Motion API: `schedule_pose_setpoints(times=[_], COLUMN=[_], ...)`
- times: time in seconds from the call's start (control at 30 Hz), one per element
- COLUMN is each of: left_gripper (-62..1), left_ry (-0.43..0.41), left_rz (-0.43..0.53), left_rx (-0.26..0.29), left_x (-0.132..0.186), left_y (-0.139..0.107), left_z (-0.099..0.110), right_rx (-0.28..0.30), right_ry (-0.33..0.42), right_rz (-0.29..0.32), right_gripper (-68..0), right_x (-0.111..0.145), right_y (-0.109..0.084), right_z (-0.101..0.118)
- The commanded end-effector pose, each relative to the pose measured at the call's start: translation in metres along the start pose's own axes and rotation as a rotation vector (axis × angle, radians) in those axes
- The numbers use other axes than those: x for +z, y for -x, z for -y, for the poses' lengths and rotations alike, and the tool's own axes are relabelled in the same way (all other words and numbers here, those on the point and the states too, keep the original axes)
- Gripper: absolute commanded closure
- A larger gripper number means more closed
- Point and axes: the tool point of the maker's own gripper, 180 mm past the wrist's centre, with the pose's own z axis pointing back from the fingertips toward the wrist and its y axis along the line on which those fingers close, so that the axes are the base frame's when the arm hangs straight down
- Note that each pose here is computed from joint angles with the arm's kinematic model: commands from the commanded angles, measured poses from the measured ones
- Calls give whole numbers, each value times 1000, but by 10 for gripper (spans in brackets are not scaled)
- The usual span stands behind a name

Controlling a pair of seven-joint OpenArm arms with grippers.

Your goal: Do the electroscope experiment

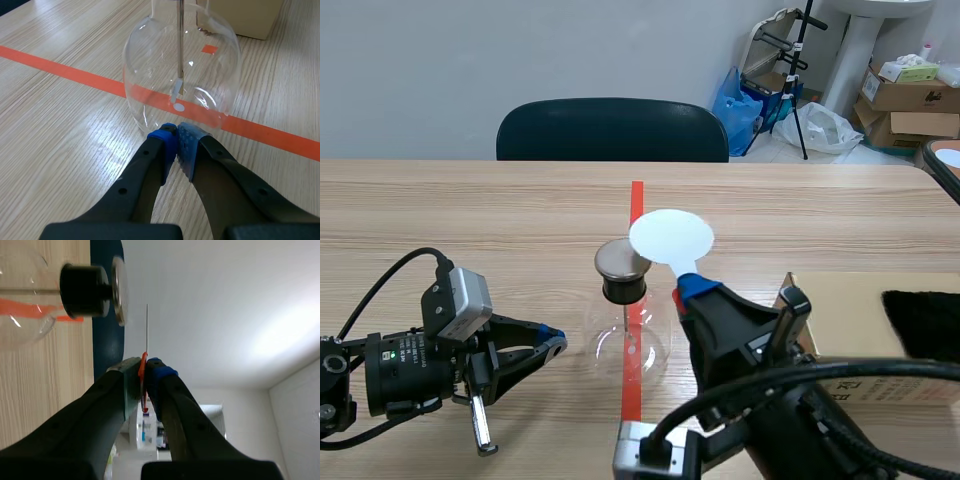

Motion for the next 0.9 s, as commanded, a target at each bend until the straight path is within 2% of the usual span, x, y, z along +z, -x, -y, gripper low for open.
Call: schedule_pose_setpoints(times=[0.0,0.3,0.47,0.63,0.87], left_gripper=[-30,-30,-30,-30,-30], left_ry=[-4,-4,-4,-4,-4], left_rz=[44,44,44,44,44], left_rx=[-1,-1,-1,-1,-1], left_x=[-3,-3,-3,-3,-3], left_y=[-12,-12,-12,-12,-12], left_z=[-2,-2,-2,-2,-2], right_rx=[12,9,7,6,6], right_ry=[28,30,30,31,31], right_rz=[-36,-304,-413,-462,-461], right_gripper=[-18,-18,-17,-18,-18], right_x=[-3,5,12,16,16], right_y=[9,56,75,83,83], right_z=[7,7,7,7,7])
